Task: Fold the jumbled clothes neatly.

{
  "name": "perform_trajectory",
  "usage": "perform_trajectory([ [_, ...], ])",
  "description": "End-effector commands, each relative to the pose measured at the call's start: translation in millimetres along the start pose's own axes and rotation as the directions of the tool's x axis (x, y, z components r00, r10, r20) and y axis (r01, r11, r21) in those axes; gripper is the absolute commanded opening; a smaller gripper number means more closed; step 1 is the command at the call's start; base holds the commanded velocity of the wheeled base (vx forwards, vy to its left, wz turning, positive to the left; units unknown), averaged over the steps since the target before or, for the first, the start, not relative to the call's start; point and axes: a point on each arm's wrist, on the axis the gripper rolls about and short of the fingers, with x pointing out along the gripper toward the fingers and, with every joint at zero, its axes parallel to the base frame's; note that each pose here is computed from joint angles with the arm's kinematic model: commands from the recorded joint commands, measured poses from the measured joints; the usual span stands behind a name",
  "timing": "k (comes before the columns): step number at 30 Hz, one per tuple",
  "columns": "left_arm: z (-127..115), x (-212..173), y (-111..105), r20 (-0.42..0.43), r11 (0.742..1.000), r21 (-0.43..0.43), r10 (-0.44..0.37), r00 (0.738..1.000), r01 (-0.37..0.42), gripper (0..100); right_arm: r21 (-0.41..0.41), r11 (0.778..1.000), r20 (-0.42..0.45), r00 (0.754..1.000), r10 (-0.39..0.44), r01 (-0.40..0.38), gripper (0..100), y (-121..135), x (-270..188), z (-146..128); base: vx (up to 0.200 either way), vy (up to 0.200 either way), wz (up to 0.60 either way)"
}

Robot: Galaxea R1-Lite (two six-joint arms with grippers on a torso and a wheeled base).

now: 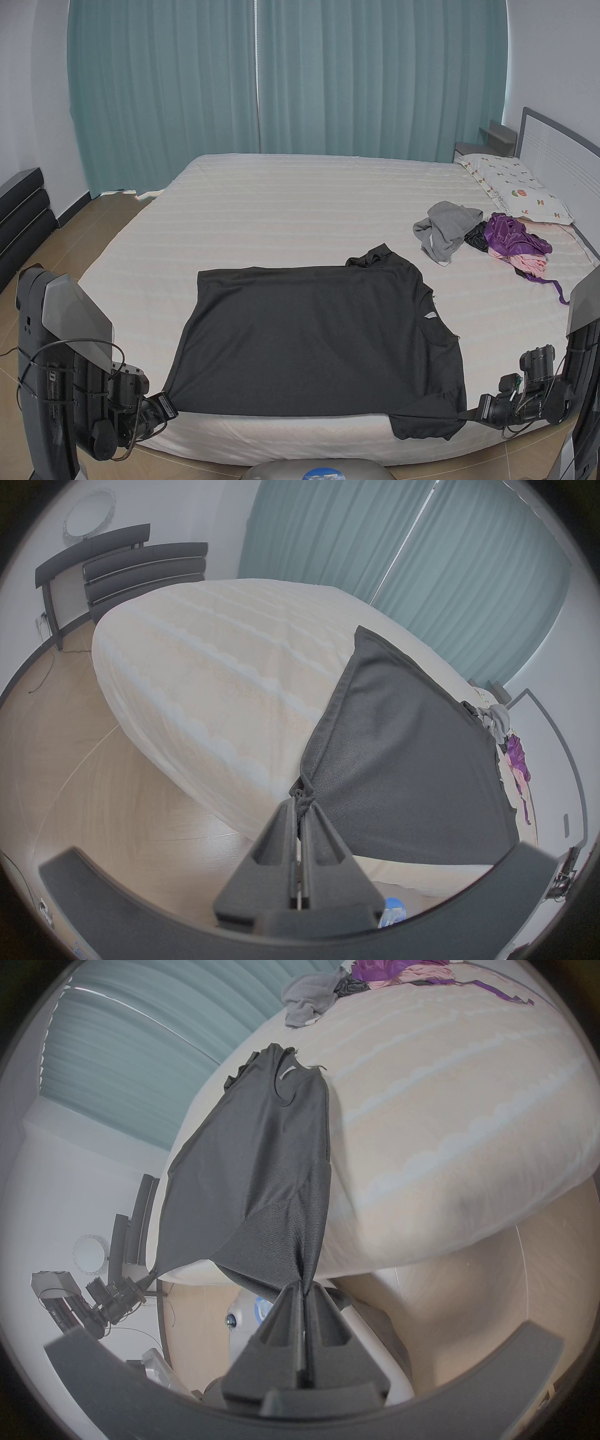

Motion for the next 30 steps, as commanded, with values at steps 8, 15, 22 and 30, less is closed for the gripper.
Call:
perform_trajectory([
  [8, -2, -25, 3, -0.093, 0.994, 0.089, 0.067, 0.993, -0.059, 0, -0.054, 0.998, -0.045, 0.999, -0.025, 0.023, 0, 8, -29, -10, 0.000, 0.000, 0.00],
  [15, -6, -41, 2, -0.160, 0.985, 0.156, 0.098, 0.982, -0.073, 0, -0.082, 0.995, -0.088, 0.995, -0.056, 0.049, 0, 6, -42, -18, 0.000, 0.000, 0.00],
  [22, -9, -50, 5, -0.206, 0.972, 0.217, 0.134, 0.969, -0.088, 0, -0.105, 0.993, -0.106, 0.992, -0.071, 0.060, 0, 5, -50, -22, 0.000, 0.000, 0.00],
  [30, -9, -64, 7, -0.235, 0.957, 0.275, 0.156, 0.959, -0.088, 0, -0.153, 0.986, -0.111, 0.991, -0.077, 0.060, 0, 11, -65, -29, 0.000, 0.000, 0.00],
])
